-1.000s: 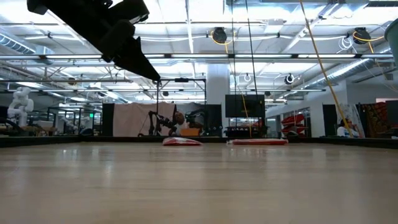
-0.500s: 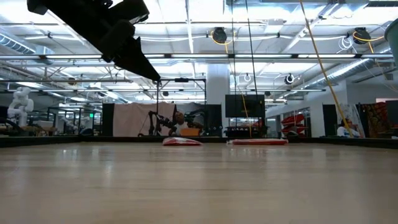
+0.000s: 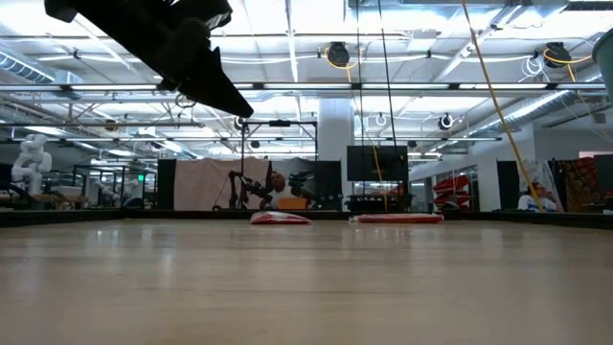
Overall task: Sort popcorn bags into baskets
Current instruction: Put the bottom popcorn bag into the green bin
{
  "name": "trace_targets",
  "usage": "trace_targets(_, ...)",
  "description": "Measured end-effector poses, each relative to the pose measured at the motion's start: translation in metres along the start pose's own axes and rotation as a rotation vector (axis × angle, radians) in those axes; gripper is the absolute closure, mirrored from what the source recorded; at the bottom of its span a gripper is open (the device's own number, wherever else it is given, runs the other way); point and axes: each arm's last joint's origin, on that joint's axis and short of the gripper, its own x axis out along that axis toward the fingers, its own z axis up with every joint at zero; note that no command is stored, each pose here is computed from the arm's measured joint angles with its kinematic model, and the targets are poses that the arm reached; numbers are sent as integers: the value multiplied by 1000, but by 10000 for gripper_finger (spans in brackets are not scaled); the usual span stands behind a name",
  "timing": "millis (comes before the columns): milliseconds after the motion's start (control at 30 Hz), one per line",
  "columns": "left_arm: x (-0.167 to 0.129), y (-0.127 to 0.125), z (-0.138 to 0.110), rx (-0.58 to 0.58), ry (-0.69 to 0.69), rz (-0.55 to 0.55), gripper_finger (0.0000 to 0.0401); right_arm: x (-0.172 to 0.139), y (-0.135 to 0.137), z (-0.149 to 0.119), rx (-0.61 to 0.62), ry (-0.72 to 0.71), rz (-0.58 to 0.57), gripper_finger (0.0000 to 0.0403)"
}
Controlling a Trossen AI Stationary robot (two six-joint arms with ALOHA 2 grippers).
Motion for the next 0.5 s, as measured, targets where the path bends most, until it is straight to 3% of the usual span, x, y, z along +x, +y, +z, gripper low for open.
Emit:
trace_targets(200,0,0,0,0,-1,-1,268,-1,14,3,-39,-52,141,331)
trace_targets(400,0,0,0,1,1,-13,268,6,15,6,-108,-82,117,395)
trace_targets(500,0,-1,0,1,2,-19,268,12,14,8,-145,-78,96,396)
